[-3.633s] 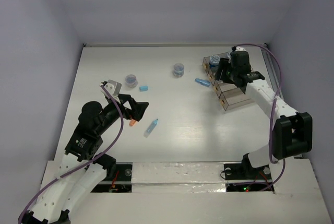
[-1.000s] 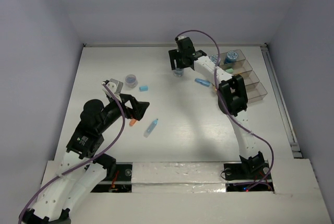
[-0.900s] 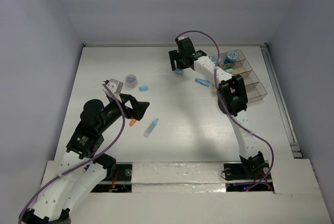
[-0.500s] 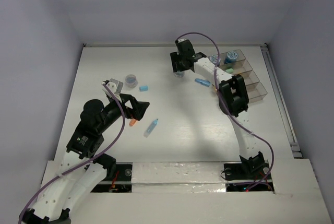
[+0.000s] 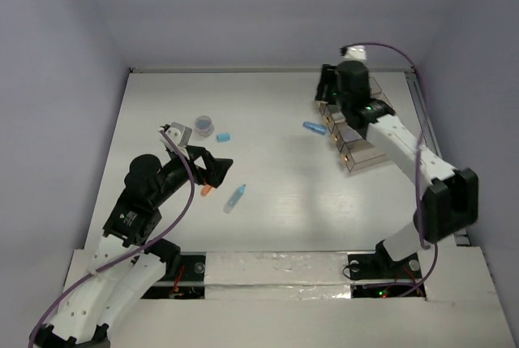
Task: Sort the stationery into containers
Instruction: Place the stationery in the storage box.
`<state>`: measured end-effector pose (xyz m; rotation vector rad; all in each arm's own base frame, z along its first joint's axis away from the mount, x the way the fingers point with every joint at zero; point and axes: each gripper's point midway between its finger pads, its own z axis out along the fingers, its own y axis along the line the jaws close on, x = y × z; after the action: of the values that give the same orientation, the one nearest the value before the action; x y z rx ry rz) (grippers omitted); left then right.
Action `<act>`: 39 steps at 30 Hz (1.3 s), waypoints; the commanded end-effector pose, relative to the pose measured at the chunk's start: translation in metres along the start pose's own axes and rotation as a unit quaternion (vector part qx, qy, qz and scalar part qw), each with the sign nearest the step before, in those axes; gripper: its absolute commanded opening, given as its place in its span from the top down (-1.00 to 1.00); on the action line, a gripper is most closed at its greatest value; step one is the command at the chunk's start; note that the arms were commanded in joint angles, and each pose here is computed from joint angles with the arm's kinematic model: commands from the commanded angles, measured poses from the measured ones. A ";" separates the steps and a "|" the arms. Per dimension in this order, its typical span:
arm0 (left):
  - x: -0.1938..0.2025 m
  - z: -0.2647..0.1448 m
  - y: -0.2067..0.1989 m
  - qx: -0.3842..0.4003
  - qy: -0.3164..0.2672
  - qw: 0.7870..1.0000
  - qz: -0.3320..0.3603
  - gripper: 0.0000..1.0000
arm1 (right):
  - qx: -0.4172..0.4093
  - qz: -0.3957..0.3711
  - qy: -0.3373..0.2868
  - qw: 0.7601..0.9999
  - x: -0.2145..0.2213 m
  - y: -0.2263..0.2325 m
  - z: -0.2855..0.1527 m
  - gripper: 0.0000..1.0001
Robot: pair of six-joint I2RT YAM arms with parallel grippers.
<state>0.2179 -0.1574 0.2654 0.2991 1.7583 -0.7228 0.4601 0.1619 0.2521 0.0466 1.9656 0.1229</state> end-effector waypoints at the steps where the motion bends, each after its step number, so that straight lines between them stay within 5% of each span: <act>1: -0.020 -0.003 -0.010 0.021 -0.034 0.999 0.013 -0.98 | 0.091 0.093 -0.038 0.991 0.006 -0.087 -0.009 0.56; 9: -0.021 -0.007 -0.013 0.027 -0.041 0.999 0.015 -0.98 | 0.197 0.129 -0.037 0.971 0.028 -0.188 -0.025 0.57; 33: -0.023 -0.008 -0.012 0.023 -0.043 0.999 0.017 -0.98 | 0.225 0.085 0.031 0.970 0.064 -0.203 0.035 0.53; 39: -0.023 -0.008 -0.013 0.023 -0.043 0.999 0.017 -0.98 | 0.221 0.090 0.049 0.970 0.077 -0.201 0.040 0.39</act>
<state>0.2104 -0.1565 0.2760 0.3098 1.7131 -0.7394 0.4530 -0.0249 0.1180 0.5002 2.1502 -0.2124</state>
